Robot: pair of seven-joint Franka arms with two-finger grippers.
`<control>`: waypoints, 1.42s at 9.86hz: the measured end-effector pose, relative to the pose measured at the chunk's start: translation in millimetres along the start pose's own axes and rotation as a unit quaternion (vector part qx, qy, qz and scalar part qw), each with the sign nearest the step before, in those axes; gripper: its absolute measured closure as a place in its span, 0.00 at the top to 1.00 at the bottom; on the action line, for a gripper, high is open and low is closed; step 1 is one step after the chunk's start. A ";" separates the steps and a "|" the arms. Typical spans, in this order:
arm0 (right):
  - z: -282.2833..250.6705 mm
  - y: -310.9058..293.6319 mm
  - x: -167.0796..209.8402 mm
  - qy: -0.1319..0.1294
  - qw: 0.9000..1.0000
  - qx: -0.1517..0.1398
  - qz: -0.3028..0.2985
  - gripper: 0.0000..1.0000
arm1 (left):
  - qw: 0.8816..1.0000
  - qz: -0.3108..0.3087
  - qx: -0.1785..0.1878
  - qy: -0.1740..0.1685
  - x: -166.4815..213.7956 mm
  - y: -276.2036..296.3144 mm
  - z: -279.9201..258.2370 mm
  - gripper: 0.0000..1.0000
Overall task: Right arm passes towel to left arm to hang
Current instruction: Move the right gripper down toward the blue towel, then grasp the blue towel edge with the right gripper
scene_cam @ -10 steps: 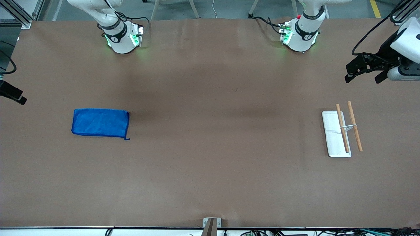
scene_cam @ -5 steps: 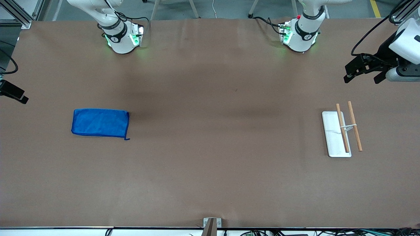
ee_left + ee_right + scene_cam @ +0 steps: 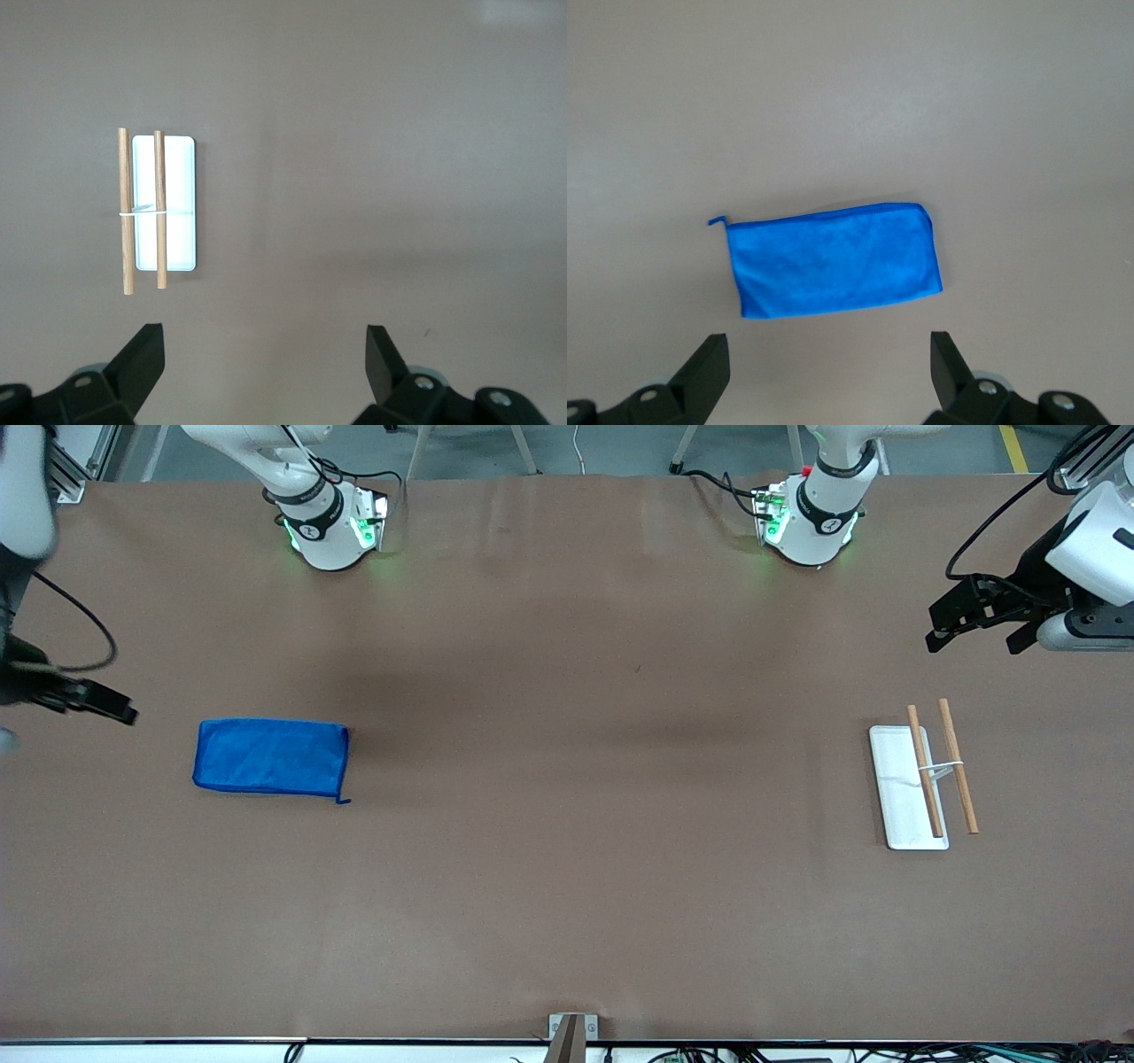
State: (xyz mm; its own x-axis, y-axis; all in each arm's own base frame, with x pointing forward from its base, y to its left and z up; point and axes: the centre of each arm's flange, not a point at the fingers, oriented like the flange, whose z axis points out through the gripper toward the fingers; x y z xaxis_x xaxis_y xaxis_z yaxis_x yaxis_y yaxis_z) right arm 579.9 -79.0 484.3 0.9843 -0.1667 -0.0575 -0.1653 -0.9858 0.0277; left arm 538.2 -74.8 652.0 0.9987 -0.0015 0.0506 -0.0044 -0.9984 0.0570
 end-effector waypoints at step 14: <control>309.8 18.3 -32.7 -0.001 0.995 -0.012 -0.099 0.91 | 1.000 0.001 0.005 -0.005 3.1 0.2 6.3 1.00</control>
State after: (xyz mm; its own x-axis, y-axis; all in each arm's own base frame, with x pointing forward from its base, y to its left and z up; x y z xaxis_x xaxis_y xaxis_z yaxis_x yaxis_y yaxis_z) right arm 525.8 -97.1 177.5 0.9973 0.0301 -0.0663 0.0328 -0.9987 0.0397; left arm 541.6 -75.3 645.9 0.9991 -0.0042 0.0411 -0.0061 -0.9989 0.0463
